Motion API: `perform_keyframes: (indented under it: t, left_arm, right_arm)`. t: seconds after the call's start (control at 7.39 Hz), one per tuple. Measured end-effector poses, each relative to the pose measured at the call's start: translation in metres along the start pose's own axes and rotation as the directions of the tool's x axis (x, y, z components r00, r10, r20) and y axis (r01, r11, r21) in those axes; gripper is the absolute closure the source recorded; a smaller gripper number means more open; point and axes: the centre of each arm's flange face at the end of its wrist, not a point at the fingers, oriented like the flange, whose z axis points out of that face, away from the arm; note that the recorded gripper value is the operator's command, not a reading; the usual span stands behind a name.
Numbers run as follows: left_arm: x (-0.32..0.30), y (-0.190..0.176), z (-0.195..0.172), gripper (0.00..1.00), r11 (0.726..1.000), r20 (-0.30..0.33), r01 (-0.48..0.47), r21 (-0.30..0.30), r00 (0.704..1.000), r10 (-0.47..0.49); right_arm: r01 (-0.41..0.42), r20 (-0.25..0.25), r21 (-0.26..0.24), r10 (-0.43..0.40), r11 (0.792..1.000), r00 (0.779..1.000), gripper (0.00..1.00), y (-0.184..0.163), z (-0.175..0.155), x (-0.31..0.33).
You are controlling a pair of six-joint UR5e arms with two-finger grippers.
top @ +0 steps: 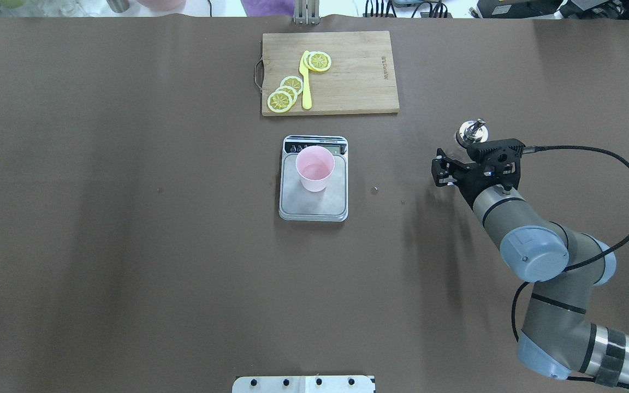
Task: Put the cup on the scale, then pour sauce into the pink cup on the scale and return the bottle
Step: 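Carry the upright sauce bottle with the right gripper beside the scale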
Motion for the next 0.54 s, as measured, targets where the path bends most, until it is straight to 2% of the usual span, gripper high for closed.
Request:
perform_keyframes:
  t: [0.54]
  left_arm:
    - [0.0007, 0.0002, -0.0007, 0.01, 1.0, 0.001, -0.003, 0.003, 1.0, 0.003]
  right_arm:
    - [-0.006, 0.008, 0.007, 0.006, 1.0, 1.0, 1.0, 0.0137, 0.0078, 0.0133]
